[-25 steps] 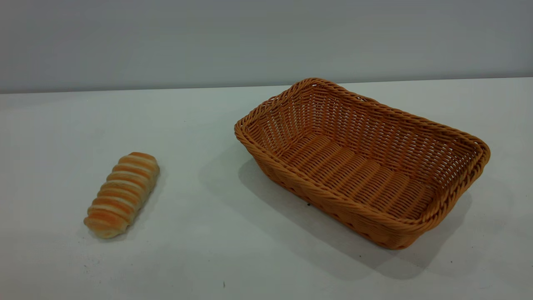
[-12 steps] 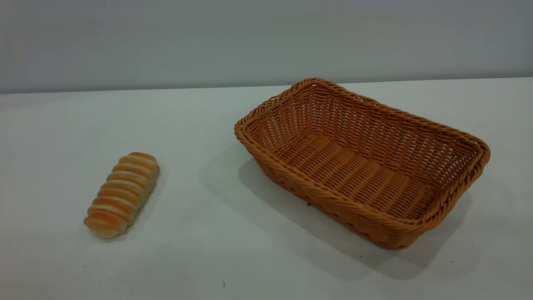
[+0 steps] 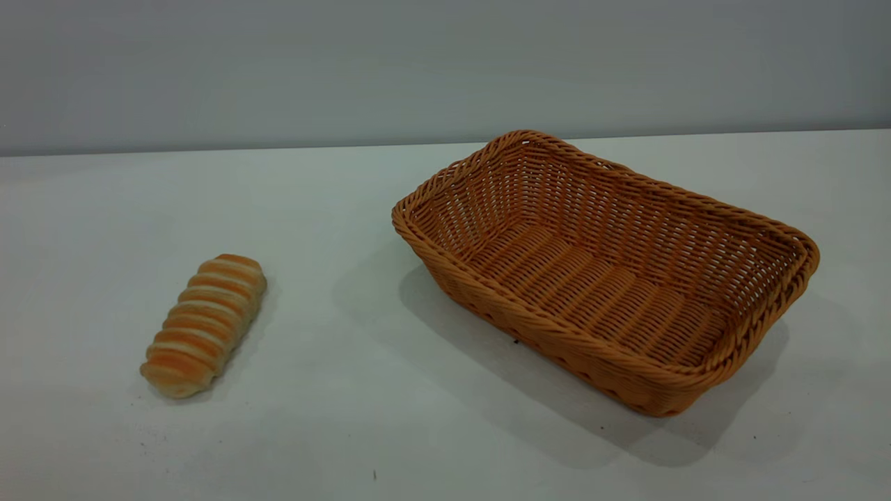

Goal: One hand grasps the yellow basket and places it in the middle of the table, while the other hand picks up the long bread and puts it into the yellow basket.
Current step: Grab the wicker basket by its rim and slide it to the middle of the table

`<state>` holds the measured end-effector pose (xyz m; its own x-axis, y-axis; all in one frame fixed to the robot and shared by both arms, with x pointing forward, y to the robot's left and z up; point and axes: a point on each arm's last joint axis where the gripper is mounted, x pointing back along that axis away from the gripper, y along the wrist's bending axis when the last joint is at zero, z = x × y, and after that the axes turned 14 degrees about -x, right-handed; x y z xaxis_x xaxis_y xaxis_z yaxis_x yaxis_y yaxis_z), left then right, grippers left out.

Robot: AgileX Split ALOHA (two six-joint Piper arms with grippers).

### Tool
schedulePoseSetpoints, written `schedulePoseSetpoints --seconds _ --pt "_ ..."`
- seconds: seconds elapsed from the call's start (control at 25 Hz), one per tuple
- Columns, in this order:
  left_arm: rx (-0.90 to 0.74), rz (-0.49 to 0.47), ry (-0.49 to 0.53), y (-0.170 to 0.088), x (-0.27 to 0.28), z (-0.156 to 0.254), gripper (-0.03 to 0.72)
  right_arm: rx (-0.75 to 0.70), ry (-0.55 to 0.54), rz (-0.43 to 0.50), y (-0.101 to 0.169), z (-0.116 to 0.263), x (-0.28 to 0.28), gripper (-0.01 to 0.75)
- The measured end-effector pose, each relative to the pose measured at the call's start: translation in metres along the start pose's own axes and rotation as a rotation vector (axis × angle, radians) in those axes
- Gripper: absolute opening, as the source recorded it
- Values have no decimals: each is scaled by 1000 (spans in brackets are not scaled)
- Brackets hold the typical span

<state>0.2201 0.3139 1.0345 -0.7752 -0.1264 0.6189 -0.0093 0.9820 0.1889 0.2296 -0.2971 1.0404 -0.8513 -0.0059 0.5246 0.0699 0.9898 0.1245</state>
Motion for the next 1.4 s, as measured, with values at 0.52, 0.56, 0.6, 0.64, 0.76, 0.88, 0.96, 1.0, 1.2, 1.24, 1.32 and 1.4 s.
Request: schedulePoseSetpoints --seconds 0.52,0.56,0.6,0.64,0.76,0.88,0.96,1.0,1.2,1.24,1.32,1.4 --pt "-8 -3 -106 1 4 -11 490 -8 -39 -29 3 -8 1 525" --pt "-6 9 -109 0 2 -13 490 -15 -35 -38 5 -13 -2 525" --pt "-4 22 -104 -1 1 -16 490 -23 -10 -45 7 -20 -8 525" --pt "-5 31 -85 -2 -3 -20 490 -34 27 -52 9 -27 -17 525" --pt "-11 55 -16 -3 -17 -36 490 -78 132 -70 14 -45 -47 525" --pt "1 73 68 -4 -35 -50 490 -116 245 -75 18 -61 -79 525" --pt "5 80 119 -4 -47 -58 490 -141 315 -74 21 -72 -100 525" --pt "6 82 131 -4 -50 -63 490 -159 332 -77 22 -76 -110 525" --pt "8 84 130 -2 -55 -85 490 -327 386 -89 27 -87 -171 525" --pt "7 81 114 -2 -54 -87 490 -381 381 -92 28 -88 -182 525" --pt "-3 69 102 -1 -54 -88 490 -454 398 -75 27 -85 -208 525" --pt "-8 64 101 0 -54 -88 490 -503 427 -55 26 -78 -230 525"
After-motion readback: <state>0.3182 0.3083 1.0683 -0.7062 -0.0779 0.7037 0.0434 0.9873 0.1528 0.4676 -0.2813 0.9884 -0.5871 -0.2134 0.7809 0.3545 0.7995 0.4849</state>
